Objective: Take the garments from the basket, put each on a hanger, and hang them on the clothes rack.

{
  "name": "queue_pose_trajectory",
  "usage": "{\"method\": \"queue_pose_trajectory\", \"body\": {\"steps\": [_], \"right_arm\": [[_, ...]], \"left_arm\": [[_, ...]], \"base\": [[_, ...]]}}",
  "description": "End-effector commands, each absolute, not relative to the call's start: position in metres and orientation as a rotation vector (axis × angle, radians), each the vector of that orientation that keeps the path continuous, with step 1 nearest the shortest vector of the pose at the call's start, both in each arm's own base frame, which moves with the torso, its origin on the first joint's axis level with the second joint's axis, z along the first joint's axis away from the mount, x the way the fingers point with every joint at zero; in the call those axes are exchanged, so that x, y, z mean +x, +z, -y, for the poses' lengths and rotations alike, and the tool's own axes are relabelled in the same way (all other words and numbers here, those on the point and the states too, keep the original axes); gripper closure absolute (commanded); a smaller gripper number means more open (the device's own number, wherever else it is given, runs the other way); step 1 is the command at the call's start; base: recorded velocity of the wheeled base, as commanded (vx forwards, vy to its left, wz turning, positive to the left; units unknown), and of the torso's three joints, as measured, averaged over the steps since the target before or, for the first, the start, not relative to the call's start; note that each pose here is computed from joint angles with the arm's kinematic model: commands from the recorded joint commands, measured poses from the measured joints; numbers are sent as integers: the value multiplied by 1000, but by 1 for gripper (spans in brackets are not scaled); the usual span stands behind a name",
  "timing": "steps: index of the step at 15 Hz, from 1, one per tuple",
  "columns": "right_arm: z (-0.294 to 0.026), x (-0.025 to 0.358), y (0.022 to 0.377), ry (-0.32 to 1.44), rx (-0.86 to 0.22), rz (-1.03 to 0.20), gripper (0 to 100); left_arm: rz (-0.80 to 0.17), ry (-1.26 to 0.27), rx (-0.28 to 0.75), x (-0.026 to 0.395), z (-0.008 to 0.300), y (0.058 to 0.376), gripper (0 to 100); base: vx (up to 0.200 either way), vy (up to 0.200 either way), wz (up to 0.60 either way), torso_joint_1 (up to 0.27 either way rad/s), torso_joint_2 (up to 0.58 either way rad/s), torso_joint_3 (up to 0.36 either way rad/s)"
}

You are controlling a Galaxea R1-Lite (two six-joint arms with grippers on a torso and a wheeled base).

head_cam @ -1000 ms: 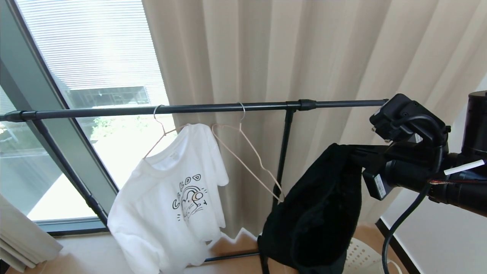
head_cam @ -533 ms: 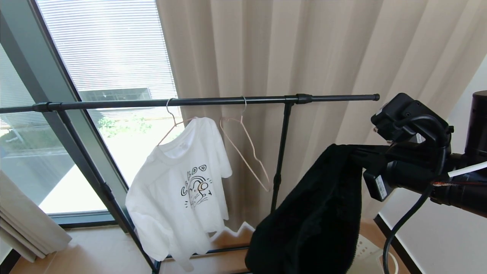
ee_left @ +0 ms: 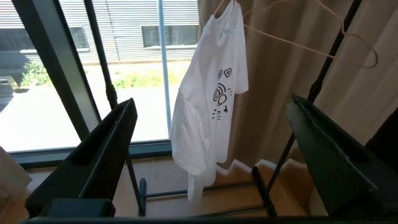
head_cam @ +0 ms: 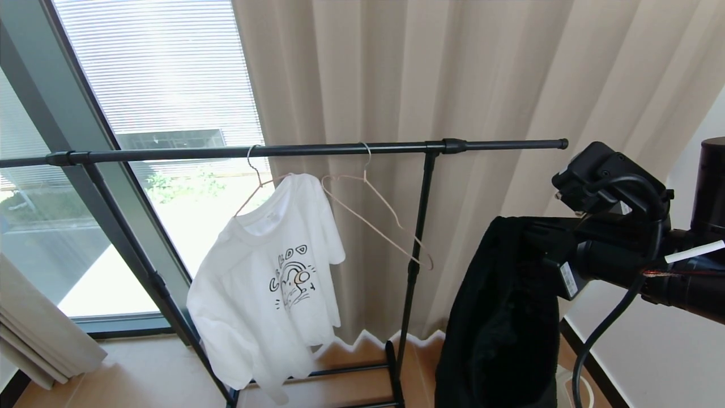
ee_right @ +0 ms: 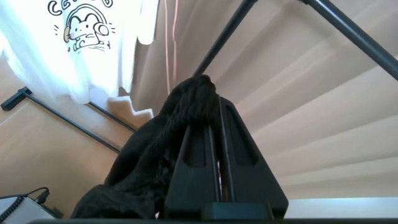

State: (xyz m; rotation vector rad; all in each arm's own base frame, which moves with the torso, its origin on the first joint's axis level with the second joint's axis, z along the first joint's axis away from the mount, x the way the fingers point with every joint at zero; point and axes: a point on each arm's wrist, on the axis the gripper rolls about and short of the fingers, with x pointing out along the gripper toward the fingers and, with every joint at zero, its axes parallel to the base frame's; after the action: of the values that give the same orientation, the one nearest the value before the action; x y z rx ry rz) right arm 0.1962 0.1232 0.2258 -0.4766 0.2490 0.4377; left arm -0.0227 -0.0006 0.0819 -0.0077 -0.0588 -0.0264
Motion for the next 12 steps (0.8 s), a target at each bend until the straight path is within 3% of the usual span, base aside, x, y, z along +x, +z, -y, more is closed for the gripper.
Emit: {"method": "queue_pose_trajectory", "body": {"steps": [1,3,12], "right_arm": [[-123,196,225,439,-478,-250,100],[-123,196,225,440,-478,-249,100],[-123,196,225,438,-481,-252,100]], "left_arm": [[60,-26,-8,-23,1,82,0],[60,-26,-8,-23,1,82,0],[58,-26,-5,-23,1,82,0]], "base": [[0,0,600,7,7,-2],[0,0,600,10,2,0],[0,0,0,6,0,0]]}}
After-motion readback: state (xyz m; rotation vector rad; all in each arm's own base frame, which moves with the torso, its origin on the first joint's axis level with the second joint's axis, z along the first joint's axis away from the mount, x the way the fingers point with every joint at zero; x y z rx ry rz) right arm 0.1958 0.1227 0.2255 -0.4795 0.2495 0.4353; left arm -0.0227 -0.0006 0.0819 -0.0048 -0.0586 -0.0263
